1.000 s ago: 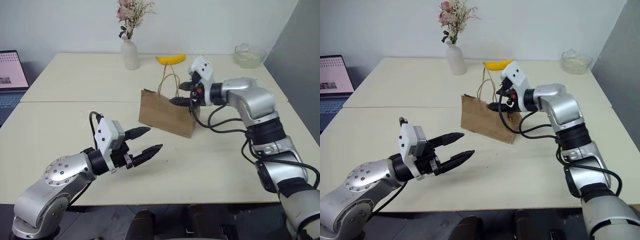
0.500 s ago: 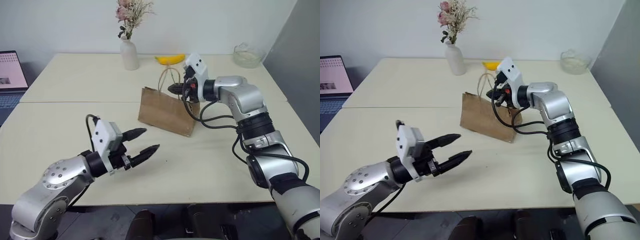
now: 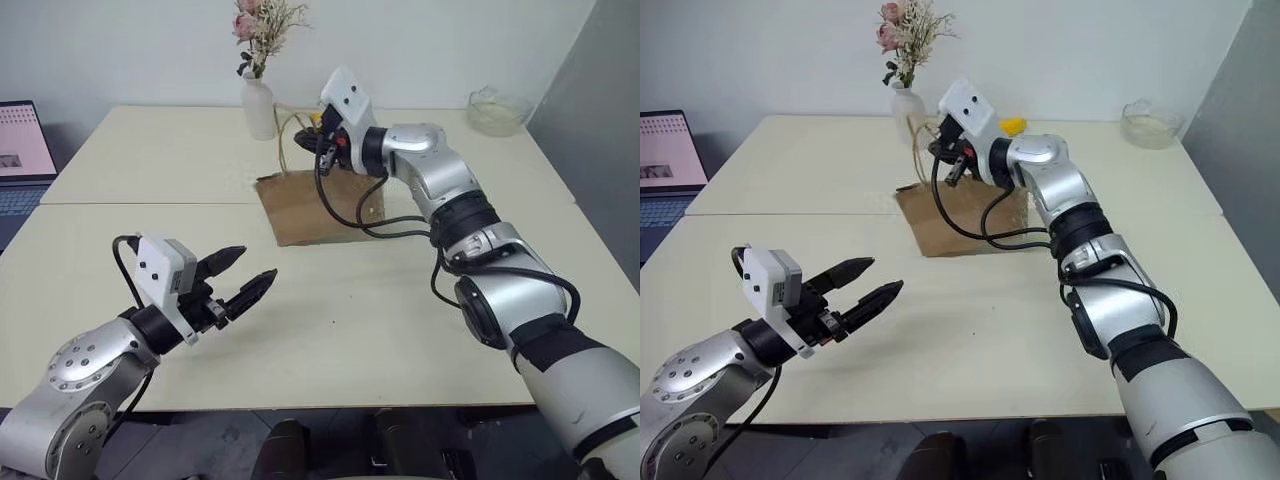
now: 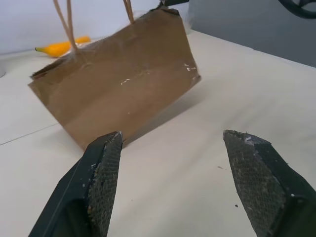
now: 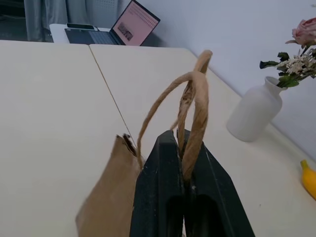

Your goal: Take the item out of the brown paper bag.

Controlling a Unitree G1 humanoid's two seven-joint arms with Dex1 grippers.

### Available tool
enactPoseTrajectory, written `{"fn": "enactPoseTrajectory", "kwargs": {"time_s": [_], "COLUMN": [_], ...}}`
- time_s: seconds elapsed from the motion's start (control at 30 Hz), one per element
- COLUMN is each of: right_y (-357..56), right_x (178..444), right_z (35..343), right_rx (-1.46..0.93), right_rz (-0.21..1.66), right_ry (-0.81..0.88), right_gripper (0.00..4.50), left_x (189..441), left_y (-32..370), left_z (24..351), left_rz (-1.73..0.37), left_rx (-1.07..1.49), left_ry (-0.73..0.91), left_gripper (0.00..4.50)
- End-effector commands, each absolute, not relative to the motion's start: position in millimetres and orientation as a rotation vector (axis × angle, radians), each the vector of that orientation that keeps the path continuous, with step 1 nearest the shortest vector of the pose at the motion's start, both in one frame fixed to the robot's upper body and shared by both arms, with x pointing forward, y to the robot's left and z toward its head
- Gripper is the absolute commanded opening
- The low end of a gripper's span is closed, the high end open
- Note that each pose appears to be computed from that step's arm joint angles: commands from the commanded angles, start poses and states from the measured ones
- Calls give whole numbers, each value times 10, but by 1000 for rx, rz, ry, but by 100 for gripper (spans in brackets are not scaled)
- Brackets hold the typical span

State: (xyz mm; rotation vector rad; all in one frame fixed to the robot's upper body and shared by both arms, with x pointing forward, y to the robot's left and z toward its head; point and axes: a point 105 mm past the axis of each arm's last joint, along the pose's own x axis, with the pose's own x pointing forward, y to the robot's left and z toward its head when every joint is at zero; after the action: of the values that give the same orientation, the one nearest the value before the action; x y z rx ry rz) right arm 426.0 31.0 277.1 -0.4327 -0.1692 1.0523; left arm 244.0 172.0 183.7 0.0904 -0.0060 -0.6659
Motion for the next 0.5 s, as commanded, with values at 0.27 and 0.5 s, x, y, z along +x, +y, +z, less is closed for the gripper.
{"fn": "enactPoseTrajectory", "kwargs": {"time_s": [0.27,0.5], "right_y": [298,286], "right_x": [4355,4367], "right_z": [2755,2781], "right_rx": [-563,-431], "right_rz": [974,986], "right_ry": [-241,-195], "right_gripper": [6,6], "left_x": [2384,2376], "left_y": [1677,1663], "left_z": [1949,1946], "left_rz": [-663,-669], "left_rx": [120,127], "left_ry": [-64,-61], "left_gripper": [341,341]}}
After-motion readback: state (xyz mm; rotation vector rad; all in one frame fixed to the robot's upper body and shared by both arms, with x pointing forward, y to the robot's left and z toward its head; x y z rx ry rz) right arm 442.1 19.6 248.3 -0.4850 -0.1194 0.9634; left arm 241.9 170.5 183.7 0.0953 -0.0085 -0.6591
